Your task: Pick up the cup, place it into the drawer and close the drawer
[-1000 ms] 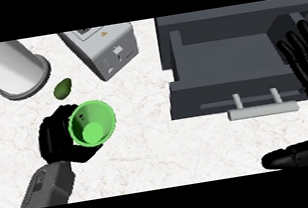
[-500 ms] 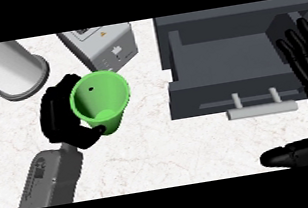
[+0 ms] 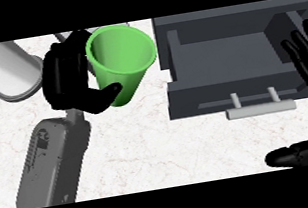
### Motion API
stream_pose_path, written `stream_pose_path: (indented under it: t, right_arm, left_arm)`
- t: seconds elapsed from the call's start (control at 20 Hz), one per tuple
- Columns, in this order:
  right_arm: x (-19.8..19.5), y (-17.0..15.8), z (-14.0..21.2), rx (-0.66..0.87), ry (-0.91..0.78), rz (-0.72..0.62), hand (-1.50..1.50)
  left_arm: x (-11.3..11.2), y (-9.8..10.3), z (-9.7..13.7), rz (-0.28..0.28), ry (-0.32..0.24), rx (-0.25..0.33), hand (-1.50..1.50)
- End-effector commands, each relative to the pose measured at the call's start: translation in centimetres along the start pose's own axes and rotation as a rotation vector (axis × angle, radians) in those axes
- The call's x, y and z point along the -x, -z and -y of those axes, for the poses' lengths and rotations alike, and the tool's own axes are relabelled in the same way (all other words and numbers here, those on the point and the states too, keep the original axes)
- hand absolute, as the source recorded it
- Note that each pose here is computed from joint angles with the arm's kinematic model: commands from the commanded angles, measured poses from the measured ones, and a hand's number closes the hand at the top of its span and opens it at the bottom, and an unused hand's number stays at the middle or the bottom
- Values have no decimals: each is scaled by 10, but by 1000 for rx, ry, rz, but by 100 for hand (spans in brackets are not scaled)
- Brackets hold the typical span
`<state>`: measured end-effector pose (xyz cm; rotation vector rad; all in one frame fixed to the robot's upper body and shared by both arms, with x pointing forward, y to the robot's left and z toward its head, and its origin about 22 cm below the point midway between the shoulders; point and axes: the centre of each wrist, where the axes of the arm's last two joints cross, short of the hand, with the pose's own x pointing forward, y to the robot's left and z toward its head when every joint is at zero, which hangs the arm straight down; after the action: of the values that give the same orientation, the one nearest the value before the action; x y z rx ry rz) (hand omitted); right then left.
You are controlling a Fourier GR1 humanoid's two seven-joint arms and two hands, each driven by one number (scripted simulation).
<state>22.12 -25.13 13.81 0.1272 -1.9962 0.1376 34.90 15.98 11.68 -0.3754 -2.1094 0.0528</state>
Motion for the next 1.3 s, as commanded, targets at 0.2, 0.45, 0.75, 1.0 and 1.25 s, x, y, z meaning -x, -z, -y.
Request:
stream_pose_path:
  t: [0.2, 0.45, 0.75, 1.0, 1.25]
  right_arm:
    - [1, 3, -2, -1, 20, -20, -150]
    - [5, 6, -9, 1, 11, -9, -150]
    - [1, 13, 6, 4, -7, -9, -150]
    - [-5, 6, -7, -13, 10, 7, -150]
    - [-8, 20, 3, -16, 12, -15, -150]
  left_arm:
    - [0, 53, 54, -22, 58, 31, 150]
    - [-5, 72, 67, -49, 93, 74, 150]
    - [0, 91, 88, -100, 136, 69, 150]
    - [17, 107, 93, -132, 129, 52, 150]
    - [31, 109, 109, -148, 171, 46, 150]
